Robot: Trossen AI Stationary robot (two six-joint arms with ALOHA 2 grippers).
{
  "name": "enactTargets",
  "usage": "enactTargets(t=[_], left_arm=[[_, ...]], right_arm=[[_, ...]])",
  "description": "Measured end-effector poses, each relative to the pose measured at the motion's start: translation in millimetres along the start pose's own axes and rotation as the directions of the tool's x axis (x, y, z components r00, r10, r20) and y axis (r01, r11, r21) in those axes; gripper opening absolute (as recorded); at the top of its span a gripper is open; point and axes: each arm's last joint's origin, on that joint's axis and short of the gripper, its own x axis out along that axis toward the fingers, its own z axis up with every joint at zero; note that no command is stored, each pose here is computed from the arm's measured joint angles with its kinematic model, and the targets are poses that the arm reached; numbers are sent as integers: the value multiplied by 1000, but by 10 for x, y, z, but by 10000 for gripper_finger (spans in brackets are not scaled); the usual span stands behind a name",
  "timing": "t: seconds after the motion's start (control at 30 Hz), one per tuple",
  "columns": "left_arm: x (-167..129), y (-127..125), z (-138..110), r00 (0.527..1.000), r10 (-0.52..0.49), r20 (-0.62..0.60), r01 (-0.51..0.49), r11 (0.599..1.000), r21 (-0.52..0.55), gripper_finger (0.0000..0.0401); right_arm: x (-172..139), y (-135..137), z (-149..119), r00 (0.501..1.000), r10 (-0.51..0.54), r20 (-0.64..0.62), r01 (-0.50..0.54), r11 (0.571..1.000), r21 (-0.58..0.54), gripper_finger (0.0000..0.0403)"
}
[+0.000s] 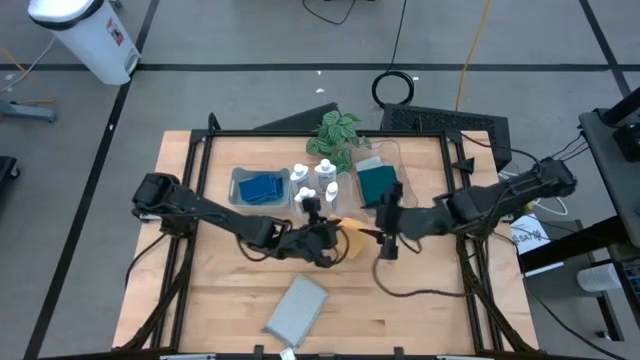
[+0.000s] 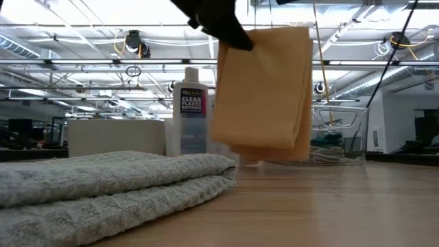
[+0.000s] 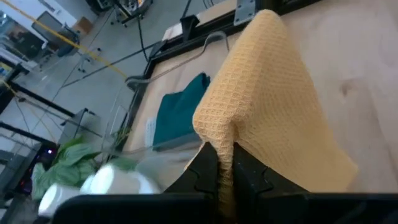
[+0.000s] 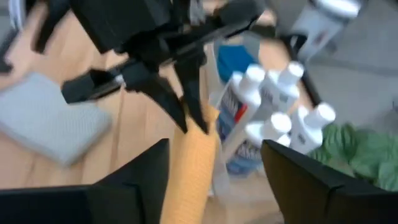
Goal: Pick & Place Kitchen Items
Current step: Put the orange towel into the transparent bin
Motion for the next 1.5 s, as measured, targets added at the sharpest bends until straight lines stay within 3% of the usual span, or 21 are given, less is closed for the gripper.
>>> enactTargets(t=[0.13,0.27,0.5,0.73,0.9,1.03,1.27,1.5], left_arm=[[68,-5,74,1000,-25,12,25,1000,2,15],[66,2,99,999,-30,17,30,1000,-1,15],[58,-6,98,999,-33,16,33,999,-2,15],[57,-16,105,997,-69,26,69,998,-10,22],[54,-39,115,987,-154,48,155,988,-21,29],[49,-38,139,986,-149,69,159,972,-171,82],[-164,40,249,983,-137,119,160,964,-214,222],[-470,182,376,968,-168,189,208,953,-220,301]], right_arm=[[173,9,141,983,48,-180,-46,999,15,270],[460,31,85,943,110,-315,-89,993,80,311],[768,11,-57,895,112,-431,-78,992,97,310],[812,-20,-70,892,106,-440,-73,993,91,231],[803,1,-80,877,161,-453,-143,987,73,119],[783,16,-88,856,223,-467,-208,974,85,20],[553,-31,-150,817,168,-552,-186,982,25,7],[80,-245,-96,851,88,-518,-128,991,-42,4]])
